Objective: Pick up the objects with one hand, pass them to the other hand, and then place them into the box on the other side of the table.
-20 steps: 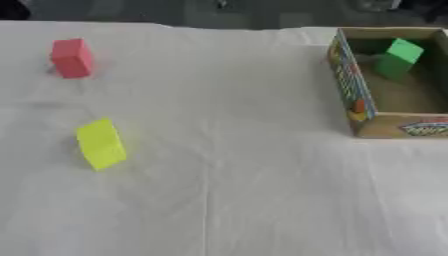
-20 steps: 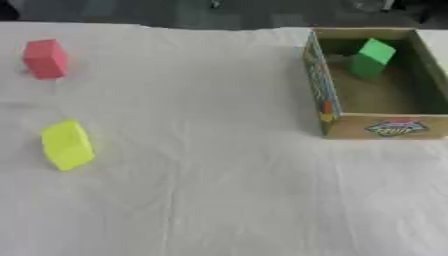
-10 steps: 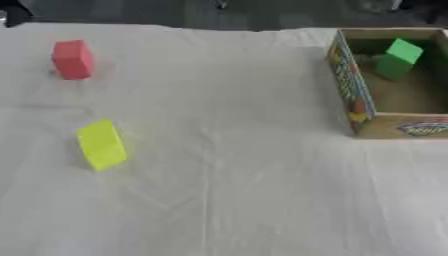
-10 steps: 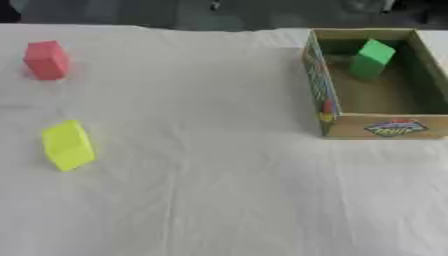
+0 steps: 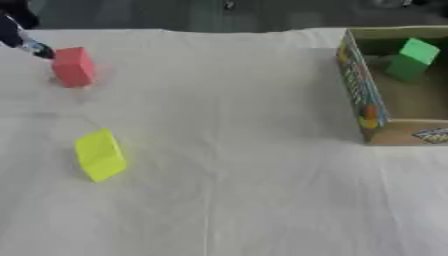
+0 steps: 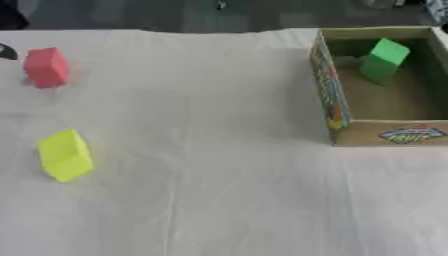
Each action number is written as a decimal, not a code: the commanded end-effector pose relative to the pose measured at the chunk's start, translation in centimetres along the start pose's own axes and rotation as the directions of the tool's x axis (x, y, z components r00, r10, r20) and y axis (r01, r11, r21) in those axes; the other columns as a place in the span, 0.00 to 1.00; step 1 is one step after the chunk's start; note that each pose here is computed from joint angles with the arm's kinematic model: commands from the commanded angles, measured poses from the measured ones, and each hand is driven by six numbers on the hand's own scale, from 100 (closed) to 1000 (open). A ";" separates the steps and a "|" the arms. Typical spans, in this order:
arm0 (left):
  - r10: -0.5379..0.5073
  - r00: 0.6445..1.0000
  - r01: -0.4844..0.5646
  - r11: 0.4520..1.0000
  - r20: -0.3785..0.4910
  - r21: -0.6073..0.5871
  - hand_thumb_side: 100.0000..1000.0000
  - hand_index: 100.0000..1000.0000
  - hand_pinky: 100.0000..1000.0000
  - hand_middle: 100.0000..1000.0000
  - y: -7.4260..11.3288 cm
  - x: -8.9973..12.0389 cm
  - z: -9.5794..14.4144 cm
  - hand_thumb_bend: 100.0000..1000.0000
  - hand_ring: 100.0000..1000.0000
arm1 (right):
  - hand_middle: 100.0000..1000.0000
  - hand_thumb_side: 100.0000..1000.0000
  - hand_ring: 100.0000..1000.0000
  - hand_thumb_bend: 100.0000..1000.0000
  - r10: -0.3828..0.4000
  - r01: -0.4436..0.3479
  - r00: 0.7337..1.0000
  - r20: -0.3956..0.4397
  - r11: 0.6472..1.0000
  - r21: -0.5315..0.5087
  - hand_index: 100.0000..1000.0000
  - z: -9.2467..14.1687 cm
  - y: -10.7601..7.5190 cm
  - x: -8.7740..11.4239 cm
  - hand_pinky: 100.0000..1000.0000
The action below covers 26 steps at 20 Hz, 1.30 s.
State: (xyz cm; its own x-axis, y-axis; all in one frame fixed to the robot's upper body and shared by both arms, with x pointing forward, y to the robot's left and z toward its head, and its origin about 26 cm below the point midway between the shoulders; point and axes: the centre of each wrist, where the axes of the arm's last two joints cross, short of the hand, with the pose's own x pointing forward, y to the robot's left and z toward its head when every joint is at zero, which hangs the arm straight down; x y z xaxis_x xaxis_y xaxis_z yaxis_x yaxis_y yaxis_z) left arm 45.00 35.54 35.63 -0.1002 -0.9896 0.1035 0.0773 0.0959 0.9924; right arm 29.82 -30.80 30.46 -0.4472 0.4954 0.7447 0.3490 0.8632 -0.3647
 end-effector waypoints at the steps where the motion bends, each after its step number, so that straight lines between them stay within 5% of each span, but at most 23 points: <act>1: -0.001 0.997 0.004 1.000 -0.079 0.031 0.00 0.82 0.78 0.72 1.7 -1.6 0.7 0.72 0.79 | 0.77 0.27 0.81 0.33 0.007 -0.007 1.000 0.029 1.000 0.004 0.88 -0.2 -0.3 1.0 0.88; 8: 0.035 0.981 -0.035 0.999 -0.190 0.004 0.00 0.81 0.78 0.73 1.0 -3.8 0.8 0.72 0.80 | 0.76 0.27 0.81 0.33 0.015 -0.016 0.999 0.046 1.000 0.017 0.87 -0.4 -0.1 1.5 0.87; 26: 0.059 0.964 -0.063 0.998 -0.258 -0.005 0.00 0.80 0.80 0.73 1.2 -5.5 1.6 0.70 0.81 | 0.75 0.28 0.80 0.32 0.017 -0.018 0.998 0.058 1.000 0.014 0.87 -0.5 0.0 1.8 0.87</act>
State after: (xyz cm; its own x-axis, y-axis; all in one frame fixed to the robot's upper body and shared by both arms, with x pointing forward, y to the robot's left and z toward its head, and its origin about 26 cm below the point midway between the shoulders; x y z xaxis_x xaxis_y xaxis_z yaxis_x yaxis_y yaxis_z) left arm 45.17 39.75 34.34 0.1346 -0.9801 0.1458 0.1331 0.1637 0.9775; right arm 29.95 -29.98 31.15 -0.4622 0.5001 0.7323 0.3263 0.8638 -0.3839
